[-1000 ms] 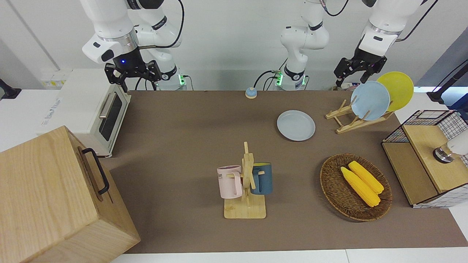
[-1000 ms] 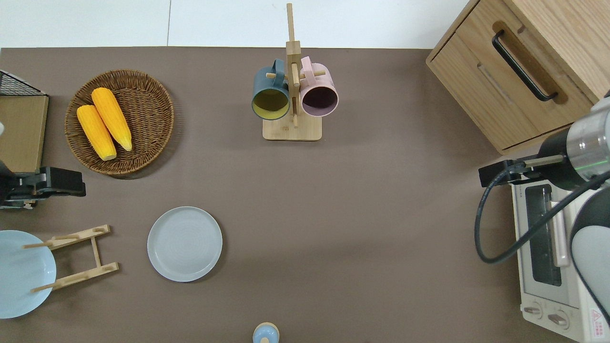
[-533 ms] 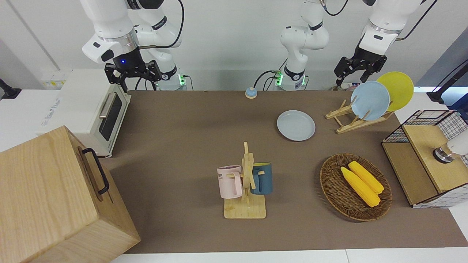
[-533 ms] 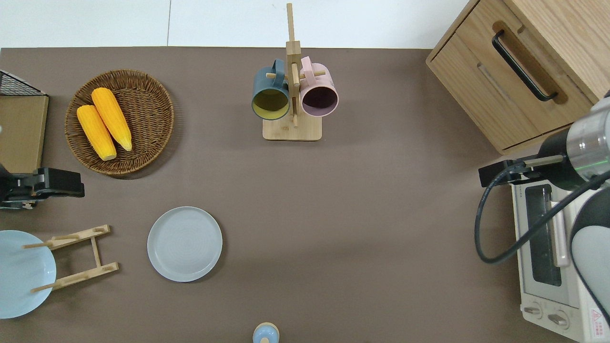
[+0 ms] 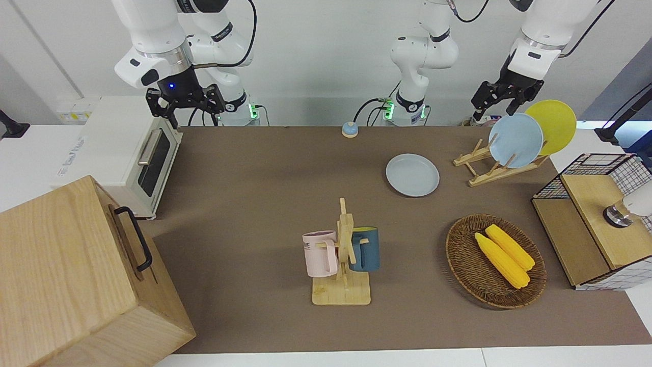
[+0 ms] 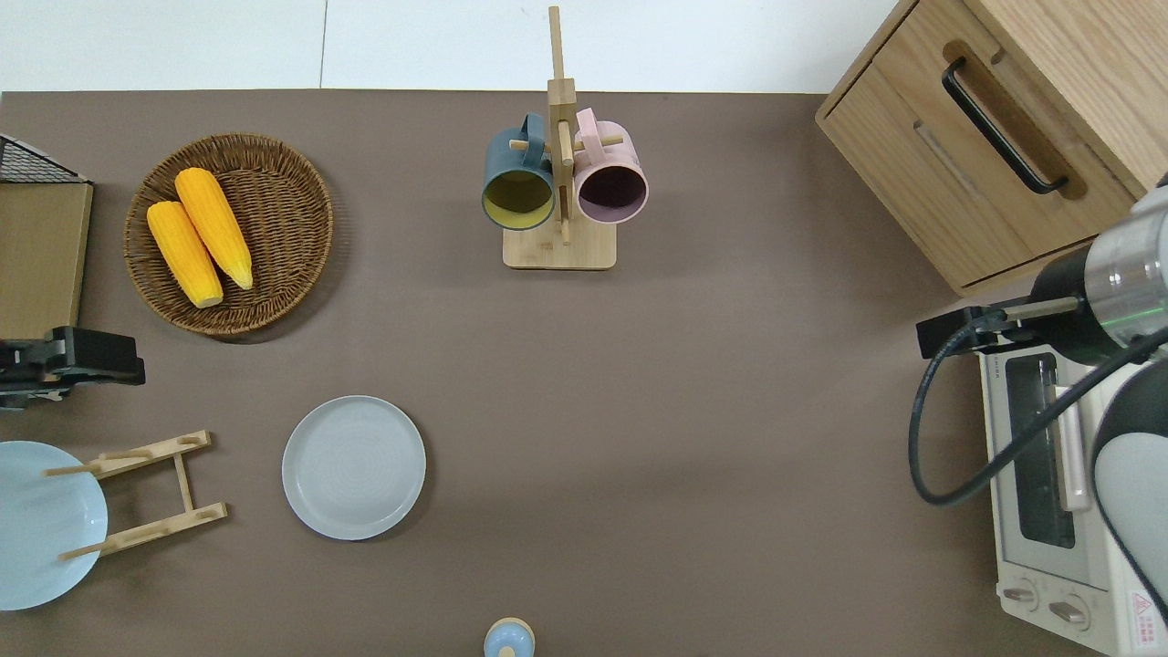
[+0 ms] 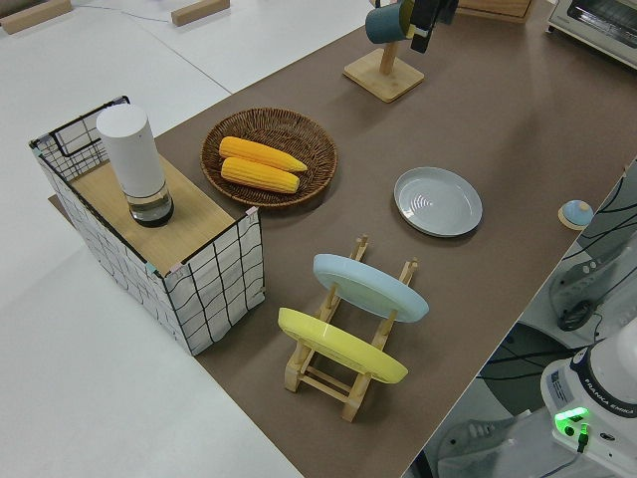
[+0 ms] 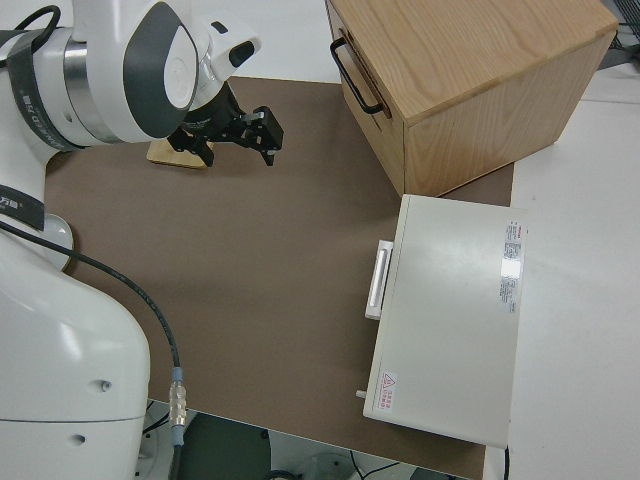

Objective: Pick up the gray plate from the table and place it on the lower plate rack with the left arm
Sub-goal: 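Move the left gripper over the gray plate's rim nearest the rack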

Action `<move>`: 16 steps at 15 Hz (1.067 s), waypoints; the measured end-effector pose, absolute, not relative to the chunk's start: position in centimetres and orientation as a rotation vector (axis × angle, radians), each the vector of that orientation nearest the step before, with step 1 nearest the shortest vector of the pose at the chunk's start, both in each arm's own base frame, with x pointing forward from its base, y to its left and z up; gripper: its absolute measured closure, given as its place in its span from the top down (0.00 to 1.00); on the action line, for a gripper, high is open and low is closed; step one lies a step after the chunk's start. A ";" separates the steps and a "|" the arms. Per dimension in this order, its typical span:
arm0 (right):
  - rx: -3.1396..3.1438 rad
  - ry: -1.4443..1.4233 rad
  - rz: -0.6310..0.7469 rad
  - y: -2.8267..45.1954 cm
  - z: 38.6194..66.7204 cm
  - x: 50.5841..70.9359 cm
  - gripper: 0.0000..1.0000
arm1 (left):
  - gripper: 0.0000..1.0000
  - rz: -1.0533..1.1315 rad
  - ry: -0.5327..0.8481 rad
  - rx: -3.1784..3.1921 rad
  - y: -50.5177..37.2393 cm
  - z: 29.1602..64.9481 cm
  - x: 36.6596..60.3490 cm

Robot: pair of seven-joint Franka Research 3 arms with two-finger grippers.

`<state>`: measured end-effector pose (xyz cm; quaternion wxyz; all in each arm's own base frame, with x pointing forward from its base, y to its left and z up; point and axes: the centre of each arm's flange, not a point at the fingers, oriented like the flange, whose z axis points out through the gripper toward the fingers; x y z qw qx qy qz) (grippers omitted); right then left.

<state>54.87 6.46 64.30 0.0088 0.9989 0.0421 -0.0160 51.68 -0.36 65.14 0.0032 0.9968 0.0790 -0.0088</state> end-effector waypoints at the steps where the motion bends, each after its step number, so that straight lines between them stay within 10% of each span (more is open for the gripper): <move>1: 3.121 0.131 -0.050 6.5 64.3 54.9 0.99 | 0.99 -0.032 0.248 3.123 0.0 64.7 51.4; 16: 3.121 0.131 -0.050 6.5 64.3 54.9 0.99 | 0.99 -0.237 0.201 3.136 -1.3 44.1 50.8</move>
